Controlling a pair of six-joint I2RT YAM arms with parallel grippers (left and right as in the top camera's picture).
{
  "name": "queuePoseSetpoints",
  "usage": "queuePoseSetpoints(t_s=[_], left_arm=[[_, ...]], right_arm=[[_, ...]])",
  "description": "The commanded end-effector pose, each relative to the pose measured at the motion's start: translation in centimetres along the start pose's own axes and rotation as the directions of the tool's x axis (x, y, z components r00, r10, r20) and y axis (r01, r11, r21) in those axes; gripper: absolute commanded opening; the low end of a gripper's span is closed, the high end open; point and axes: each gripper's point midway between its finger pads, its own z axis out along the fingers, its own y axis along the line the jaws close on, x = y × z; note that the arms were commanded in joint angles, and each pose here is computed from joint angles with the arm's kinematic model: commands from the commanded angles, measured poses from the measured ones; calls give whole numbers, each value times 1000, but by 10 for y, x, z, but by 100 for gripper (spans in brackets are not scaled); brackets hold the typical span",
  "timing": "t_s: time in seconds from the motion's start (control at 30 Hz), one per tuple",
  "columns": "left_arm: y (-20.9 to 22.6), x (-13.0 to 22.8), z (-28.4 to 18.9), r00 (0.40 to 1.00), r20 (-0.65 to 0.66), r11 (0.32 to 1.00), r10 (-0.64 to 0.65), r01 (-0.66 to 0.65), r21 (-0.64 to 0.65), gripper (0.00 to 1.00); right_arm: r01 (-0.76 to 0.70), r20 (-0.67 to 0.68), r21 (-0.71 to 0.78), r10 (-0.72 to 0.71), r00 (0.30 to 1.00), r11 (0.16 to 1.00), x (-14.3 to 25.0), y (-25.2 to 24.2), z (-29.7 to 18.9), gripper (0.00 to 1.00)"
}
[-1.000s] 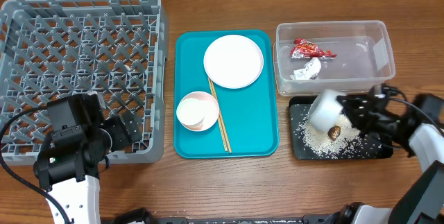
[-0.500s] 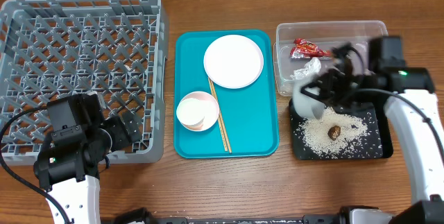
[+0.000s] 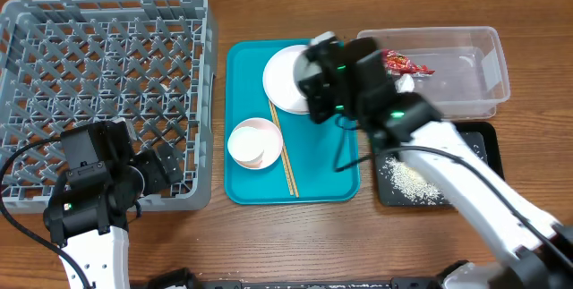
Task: Sort waste into correct bins and load items into the dishwasher
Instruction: 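Set the emptied bowl back on the teal tray with the right gripper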
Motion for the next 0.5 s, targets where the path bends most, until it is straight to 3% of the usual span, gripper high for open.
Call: queuePoseSetpoints(t_s=[0.0,0.23,0.4,0.47], left_arm=[[-2,-5,-4,1000,13,1000,12,-12,10,100],[-2,-5,-4,1000,13,1000,11,-12,11,100],[-2,-5,-4,1000,13,1000,11,-12,11,100],[-2,-5,-4,1000,13,1000,11,-12,10,100]], right_arm=[[44,-31,154,-40,999,987,11,-25,36,4],[46,-119,156,-27,992,987,55,-39,103,4],[37,-122,152,-18,992,988,63,-41,117,4],[34,-125,129,-18,992,991,62,-36,116,15]])
